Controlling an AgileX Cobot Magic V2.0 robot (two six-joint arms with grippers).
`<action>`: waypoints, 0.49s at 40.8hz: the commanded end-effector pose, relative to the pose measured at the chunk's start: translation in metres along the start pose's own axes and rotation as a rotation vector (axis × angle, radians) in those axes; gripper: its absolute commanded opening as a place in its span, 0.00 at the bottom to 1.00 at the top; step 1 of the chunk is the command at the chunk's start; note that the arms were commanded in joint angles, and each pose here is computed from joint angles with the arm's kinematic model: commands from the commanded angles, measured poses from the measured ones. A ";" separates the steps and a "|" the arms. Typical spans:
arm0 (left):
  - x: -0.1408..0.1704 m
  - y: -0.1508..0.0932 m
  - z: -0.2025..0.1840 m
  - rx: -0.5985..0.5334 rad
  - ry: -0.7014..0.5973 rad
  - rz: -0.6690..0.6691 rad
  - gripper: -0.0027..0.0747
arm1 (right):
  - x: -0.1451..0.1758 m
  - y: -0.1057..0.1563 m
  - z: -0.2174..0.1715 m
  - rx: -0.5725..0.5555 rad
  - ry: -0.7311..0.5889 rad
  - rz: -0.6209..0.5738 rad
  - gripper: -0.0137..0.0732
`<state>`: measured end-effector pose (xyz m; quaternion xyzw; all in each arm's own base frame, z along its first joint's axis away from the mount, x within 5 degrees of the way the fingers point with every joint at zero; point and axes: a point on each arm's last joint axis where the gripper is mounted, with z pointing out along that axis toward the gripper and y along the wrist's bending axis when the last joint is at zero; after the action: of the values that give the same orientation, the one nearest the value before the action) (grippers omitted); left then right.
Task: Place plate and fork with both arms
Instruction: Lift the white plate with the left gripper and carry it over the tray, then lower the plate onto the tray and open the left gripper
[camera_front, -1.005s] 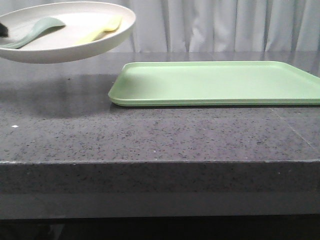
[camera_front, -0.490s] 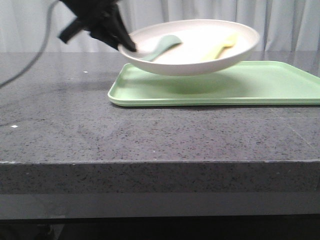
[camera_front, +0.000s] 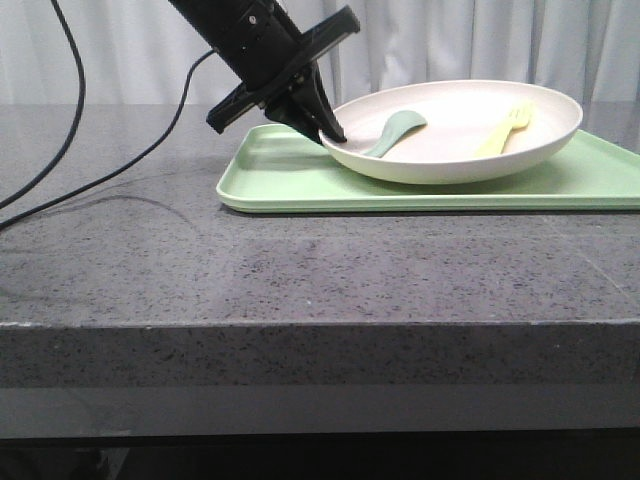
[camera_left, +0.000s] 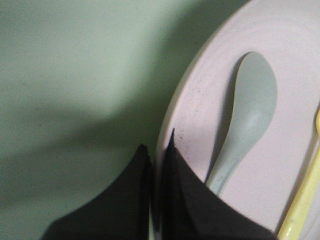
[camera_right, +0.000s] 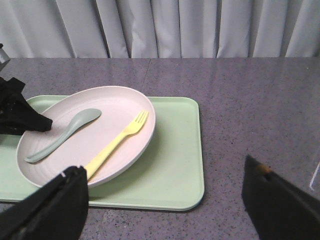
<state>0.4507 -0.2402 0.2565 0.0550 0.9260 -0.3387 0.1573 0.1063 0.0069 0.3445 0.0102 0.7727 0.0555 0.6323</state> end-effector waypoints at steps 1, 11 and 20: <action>-0.009 -0.035 -0.038 0.098 -0.113 0.013 0.01 | -0.018 0.001 -0.002 0.003 -0.104 -0.006 0.90; -0.009 -0.035 -0.038 0.095 -0.118 0.015 0.20 | -0.018 0.001 -0.002 0.003 -0.104 -0.006 0.90; -0.012 -0.046 -0.058 0.113 -0.112 0.062 0.46 | -0.018 0.001 -0.002 0.003 -0.104 -0.006 0.90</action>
<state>0.4515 -0.2411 0.2678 0.0604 0.9218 -0.3446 0.1671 0.1063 0.0069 0.3445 0.0102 0.7727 0.0555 0.6323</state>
